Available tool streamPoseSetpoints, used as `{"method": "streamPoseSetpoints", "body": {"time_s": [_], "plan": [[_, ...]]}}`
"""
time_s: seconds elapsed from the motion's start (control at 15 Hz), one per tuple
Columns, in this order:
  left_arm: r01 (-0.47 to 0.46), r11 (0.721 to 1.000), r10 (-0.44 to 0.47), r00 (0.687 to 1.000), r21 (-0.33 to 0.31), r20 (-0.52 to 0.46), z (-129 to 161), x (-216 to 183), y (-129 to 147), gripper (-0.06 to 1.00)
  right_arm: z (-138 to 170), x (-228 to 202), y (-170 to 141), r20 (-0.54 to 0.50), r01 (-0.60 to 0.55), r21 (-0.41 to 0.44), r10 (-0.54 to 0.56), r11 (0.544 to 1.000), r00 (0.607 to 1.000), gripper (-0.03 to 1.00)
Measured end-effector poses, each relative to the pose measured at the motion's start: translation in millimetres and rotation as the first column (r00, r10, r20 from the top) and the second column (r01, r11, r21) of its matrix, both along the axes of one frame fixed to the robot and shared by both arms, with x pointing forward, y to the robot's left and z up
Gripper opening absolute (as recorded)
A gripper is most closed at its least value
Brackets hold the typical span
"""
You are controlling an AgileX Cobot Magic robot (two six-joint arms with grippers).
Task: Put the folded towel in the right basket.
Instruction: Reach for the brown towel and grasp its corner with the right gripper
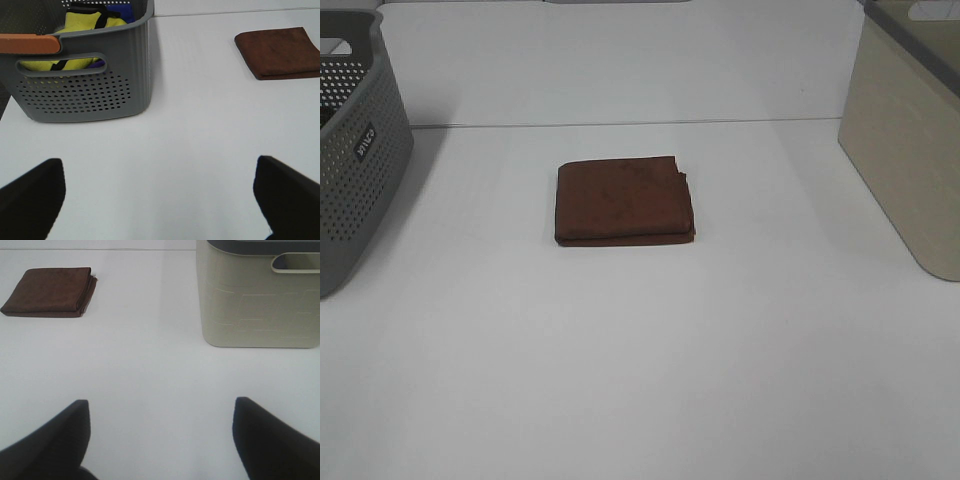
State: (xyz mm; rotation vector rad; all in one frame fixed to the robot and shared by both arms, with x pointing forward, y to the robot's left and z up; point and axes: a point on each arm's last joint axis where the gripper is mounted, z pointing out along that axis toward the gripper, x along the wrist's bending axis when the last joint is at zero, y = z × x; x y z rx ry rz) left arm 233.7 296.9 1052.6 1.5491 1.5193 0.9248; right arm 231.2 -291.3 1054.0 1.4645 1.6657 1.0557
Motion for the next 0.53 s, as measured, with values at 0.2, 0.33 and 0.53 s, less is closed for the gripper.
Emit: {"method": "streamPoseSetpoints", "body": {"time_s": [0.2, 0.33, 0.53], "plan": [[0.0, 1.0, 0.0, 1.0, 0.0, 0.0, 0.0, 0.0, 0.0, 0.97, 0.0, 0.0, 0.0, 0.0, 0.0, 0.0, 0.0, 1.0, 1.0, 0.75], [0.0, 1.0, 0.0, 1.0, 0.0, 0.0, 0.0, 0.0, 0.0, 0.97, 0.0, 0.0, 0.0, 0.0, 0.0, 0.0, 0.0, 1.0, 1.0, 0.75], [0.0, 1.0, 0.0, 1.0, 0.0, 0.0, 0.0, 0.0, 0.0, 0.97, 0.0, 0.0, 0.0, 0.0, 0.0, 0.0, 0.0, 1.0, 1.0, 0.75]]}}
